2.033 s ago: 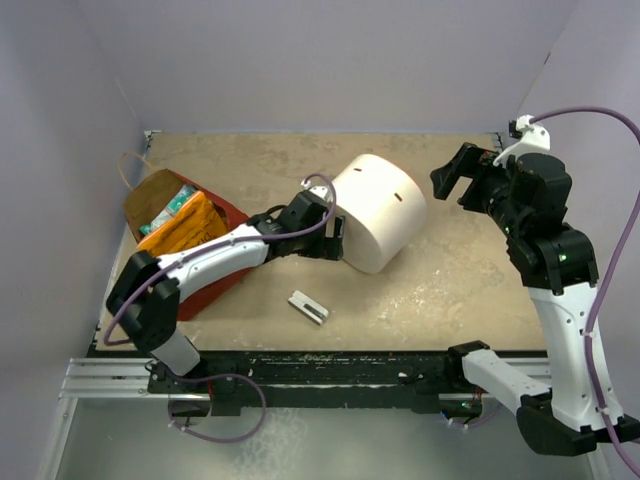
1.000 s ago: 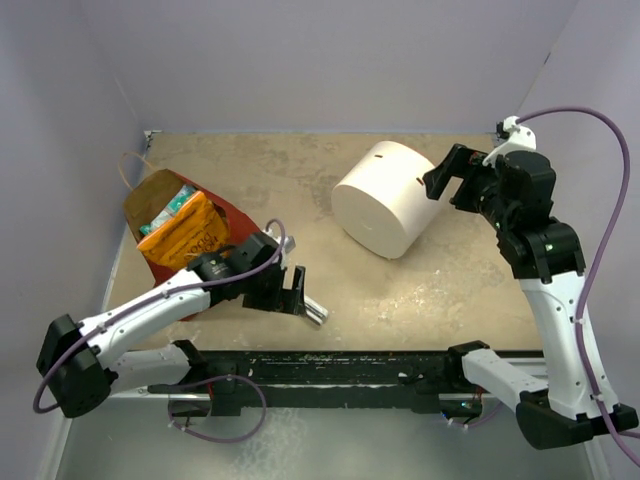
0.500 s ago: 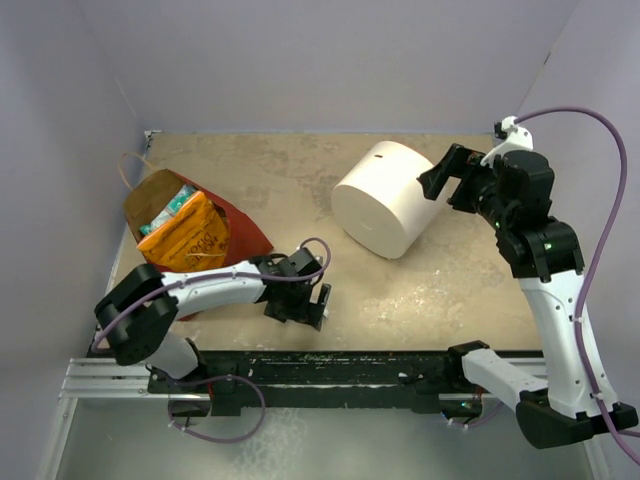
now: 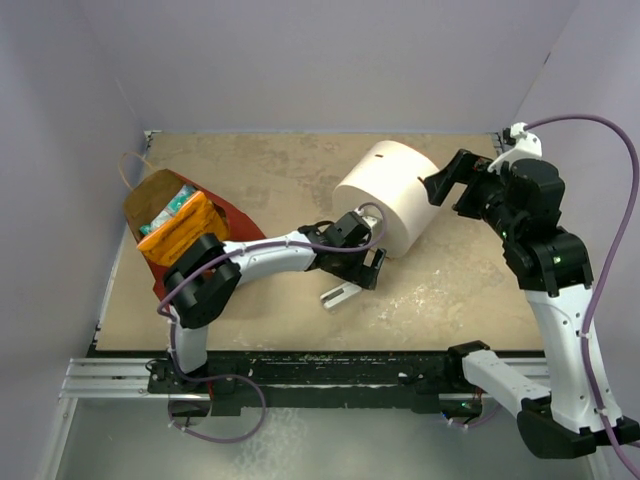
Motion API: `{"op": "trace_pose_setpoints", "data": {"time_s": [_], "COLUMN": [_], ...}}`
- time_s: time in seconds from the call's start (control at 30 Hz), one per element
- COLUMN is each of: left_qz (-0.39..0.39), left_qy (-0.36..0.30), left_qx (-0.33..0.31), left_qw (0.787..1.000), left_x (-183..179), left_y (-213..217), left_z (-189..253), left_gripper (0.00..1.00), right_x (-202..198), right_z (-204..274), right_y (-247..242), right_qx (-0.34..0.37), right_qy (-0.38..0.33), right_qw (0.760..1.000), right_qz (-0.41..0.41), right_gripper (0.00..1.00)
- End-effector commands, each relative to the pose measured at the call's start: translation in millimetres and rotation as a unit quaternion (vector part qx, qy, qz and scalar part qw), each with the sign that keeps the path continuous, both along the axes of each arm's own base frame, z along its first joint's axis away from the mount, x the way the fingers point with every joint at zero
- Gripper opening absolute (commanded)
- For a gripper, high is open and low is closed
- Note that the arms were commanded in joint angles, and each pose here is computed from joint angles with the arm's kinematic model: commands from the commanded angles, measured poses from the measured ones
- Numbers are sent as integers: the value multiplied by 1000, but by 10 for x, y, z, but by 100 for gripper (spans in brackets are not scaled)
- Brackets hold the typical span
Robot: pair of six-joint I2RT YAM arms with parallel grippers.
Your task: Take the snacks out of the paper bag
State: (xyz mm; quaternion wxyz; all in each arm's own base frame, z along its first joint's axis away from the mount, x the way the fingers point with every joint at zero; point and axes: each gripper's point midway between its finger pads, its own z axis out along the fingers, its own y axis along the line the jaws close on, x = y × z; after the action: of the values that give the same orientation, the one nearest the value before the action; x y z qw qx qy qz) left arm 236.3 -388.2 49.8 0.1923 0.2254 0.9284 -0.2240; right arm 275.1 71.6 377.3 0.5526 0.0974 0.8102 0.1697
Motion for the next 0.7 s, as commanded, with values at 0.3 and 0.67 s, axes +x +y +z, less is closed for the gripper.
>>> {"op": "trace_pose_setpoints", "data": {"time_s": [0.3,0.67], "left_qz": [-4,124], "left_qy": [-81,-147], "left_qx": [-77,-61], "left_qw": [994,979], "left_x": [-347,-57], "left_y": [617,1753], "left_z": [1255,2675], "left_gripper": [99,99], "right_x": [12,159], "right_z": [4,-60], "right_y": [-28,100], "right_qx": [4,14], "right_qy": [-10,0], "right_qw": [1000,1000], "right_qz": [-11,12], "right_gripper": [100,100]}}
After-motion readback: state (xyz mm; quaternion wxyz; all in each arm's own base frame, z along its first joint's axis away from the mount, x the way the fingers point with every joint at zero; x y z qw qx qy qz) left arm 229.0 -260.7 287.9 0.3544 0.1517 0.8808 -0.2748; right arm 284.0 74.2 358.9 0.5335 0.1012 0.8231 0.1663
